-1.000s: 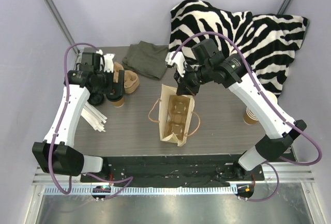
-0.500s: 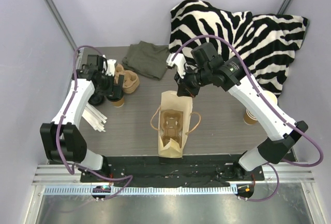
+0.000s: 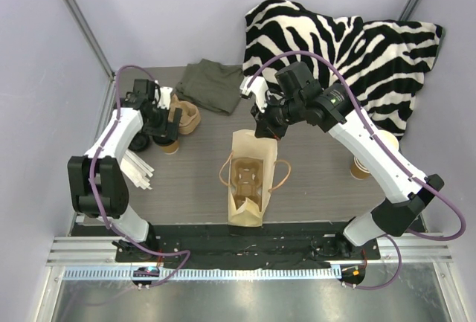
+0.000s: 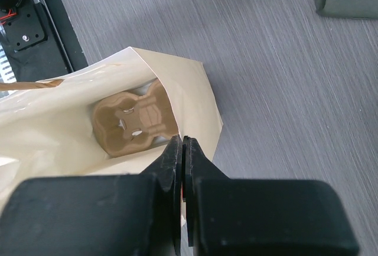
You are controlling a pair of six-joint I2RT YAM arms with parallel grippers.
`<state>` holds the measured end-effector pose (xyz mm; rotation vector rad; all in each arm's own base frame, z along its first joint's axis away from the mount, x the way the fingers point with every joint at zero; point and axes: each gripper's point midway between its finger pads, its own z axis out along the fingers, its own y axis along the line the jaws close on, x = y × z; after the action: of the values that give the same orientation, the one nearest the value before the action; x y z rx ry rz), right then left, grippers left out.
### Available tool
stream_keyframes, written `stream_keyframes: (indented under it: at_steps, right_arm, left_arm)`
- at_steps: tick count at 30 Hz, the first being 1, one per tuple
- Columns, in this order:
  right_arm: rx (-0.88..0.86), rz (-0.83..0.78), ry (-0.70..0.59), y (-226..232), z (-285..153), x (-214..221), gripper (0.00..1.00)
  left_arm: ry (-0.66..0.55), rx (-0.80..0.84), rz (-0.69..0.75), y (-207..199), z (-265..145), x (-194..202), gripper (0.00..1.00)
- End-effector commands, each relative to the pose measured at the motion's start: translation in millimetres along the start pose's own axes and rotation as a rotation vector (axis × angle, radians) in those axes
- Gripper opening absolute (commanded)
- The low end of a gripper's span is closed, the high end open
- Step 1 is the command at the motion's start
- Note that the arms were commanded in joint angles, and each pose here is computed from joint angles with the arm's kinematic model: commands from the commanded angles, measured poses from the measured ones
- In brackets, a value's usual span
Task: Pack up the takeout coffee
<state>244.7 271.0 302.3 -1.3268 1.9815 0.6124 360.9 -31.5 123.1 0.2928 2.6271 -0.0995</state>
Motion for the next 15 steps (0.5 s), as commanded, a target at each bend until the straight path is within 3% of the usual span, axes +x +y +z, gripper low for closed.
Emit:
stream_keyframes:
  at_steps: [1, 15]
  right_arm:
    - [0.033, -0.026, -0.081, -1.2, -13.6, -18.7, 0.01]
    - [0.033, -0.020, -0.074, -2.4, -11.3, -18.0, 0.01]
  left_arm:
    - [-0.060, -0.017, 0.023, 7.0, 3.6, -19.4, 0.95]
    - [-0.056, -0.014, 0.036, 8.5, 7.5, -21.8, 0.89]
